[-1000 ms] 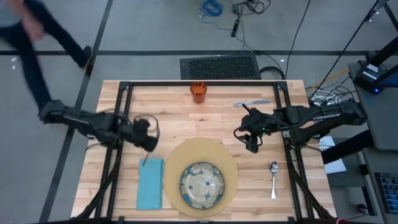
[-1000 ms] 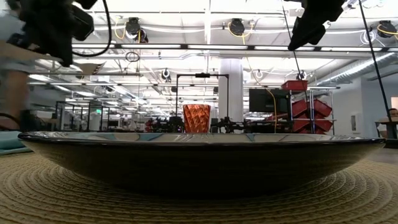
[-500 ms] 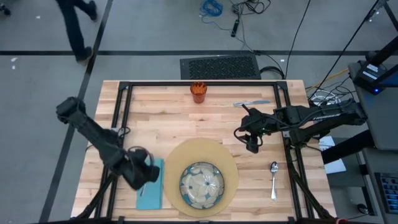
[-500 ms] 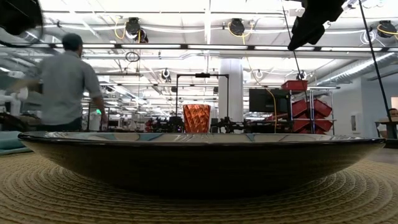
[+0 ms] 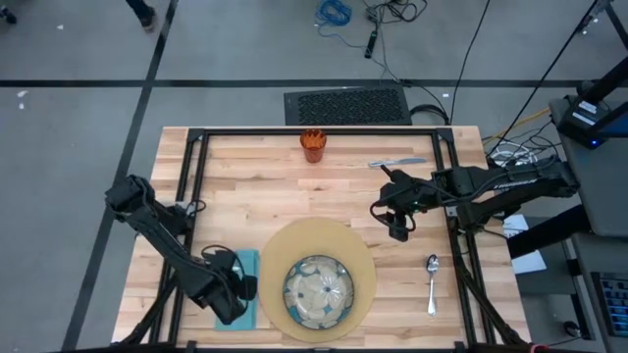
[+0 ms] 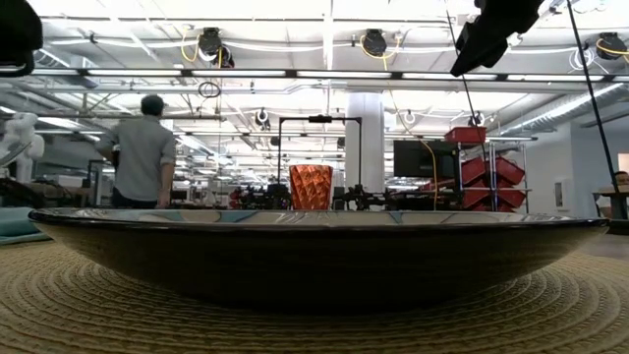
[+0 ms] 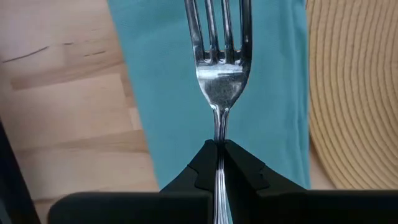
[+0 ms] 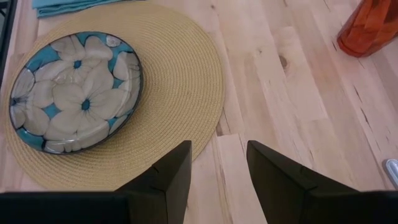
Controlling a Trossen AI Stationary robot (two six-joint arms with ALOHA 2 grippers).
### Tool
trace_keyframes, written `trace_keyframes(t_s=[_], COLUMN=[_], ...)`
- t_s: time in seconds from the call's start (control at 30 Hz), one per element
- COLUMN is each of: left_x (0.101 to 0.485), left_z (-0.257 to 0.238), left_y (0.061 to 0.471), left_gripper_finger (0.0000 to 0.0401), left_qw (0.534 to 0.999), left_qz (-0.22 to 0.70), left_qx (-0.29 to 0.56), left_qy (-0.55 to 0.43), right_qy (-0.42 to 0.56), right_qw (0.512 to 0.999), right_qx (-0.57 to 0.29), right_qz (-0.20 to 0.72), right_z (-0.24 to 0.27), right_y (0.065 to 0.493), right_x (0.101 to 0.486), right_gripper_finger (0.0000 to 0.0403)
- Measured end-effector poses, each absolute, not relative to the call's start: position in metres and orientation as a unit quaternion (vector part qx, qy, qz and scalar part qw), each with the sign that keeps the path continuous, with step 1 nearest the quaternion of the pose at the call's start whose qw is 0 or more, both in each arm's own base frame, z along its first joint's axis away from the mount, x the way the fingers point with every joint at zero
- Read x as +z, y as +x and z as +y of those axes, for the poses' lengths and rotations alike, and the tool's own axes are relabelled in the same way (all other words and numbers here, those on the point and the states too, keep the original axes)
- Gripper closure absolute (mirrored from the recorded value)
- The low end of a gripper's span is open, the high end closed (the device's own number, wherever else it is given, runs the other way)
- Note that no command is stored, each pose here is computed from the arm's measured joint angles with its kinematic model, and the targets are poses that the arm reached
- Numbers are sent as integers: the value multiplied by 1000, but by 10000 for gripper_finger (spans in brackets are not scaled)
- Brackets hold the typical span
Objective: Set table place
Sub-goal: Put the silver fork on the blue table napkin
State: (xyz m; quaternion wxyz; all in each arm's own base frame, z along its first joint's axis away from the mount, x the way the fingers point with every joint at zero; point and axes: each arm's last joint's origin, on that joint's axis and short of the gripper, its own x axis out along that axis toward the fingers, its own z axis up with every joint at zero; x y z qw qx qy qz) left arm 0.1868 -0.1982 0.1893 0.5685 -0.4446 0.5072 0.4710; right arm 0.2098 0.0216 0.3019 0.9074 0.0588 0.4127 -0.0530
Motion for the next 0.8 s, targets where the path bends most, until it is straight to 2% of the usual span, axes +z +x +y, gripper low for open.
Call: trace_keyframes(t_s=[0.8], left_x=[162], left_z=[-196], left_y=[198], left_gripper_finger=[401], left_qw=[546], left_qz=[510], left_qx=[483], left_qy=[-458], right_qy=[44], right_qw=[905], right_qx=[-48], right_qz=[420], right_z=[21], right_y=[209], right_x=[301], right_gripper_finger=[257])
